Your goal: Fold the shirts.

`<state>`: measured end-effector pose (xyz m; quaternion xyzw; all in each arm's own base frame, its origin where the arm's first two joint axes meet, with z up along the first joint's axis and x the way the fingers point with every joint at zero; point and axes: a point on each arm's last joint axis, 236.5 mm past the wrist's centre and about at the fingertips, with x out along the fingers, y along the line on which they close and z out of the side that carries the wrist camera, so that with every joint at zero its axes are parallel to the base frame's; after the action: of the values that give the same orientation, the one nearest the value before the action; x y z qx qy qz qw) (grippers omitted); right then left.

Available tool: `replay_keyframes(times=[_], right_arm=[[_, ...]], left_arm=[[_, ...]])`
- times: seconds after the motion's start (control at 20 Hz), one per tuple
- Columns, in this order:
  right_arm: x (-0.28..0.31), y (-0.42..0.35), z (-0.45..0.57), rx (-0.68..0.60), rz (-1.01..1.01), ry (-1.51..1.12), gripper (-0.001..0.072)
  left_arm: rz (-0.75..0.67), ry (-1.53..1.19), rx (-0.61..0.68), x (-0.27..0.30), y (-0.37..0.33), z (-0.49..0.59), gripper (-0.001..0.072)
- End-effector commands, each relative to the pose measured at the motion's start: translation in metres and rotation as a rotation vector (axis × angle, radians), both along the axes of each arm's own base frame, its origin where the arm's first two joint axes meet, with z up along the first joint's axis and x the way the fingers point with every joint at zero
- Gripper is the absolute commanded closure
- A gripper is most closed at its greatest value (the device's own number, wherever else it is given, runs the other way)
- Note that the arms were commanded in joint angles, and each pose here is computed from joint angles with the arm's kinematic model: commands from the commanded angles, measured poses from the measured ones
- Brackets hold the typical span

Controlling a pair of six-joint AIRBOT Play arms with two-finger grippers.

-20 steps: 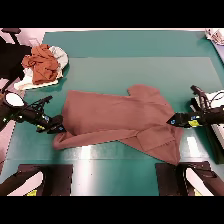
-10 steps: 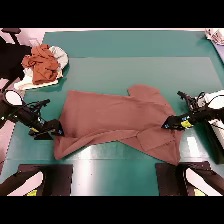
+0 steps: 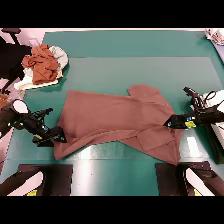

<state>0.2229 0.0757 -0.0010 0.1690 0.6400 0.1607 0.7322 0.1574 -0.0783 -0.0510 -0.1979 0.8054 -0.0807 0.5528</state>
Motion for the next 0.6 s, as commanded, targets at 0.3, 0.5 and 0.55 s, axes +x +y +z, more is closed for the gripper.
replay_keyframes(times=[0.3,0.5,0.55], right_arm=[[-0.005,0.002,0.002,0.009,-0.015,0.021,0.0328],[-0.010,0.002,0.002,0.008,-0.003,0.041,0.0328],[-0.011,0.000,0.001,-0.004,-0.002,0.042,0.0328]], left_arm=[[0.091,-0.074,-0.083,0.018,-0.023,-0.010,0.0519],[0.071,-0.115,-0.108,0.031,-0.026,0.004,0.0678],[0.051,-0.120,-0.111,0.032,-0.025,0.011,0.0678]])
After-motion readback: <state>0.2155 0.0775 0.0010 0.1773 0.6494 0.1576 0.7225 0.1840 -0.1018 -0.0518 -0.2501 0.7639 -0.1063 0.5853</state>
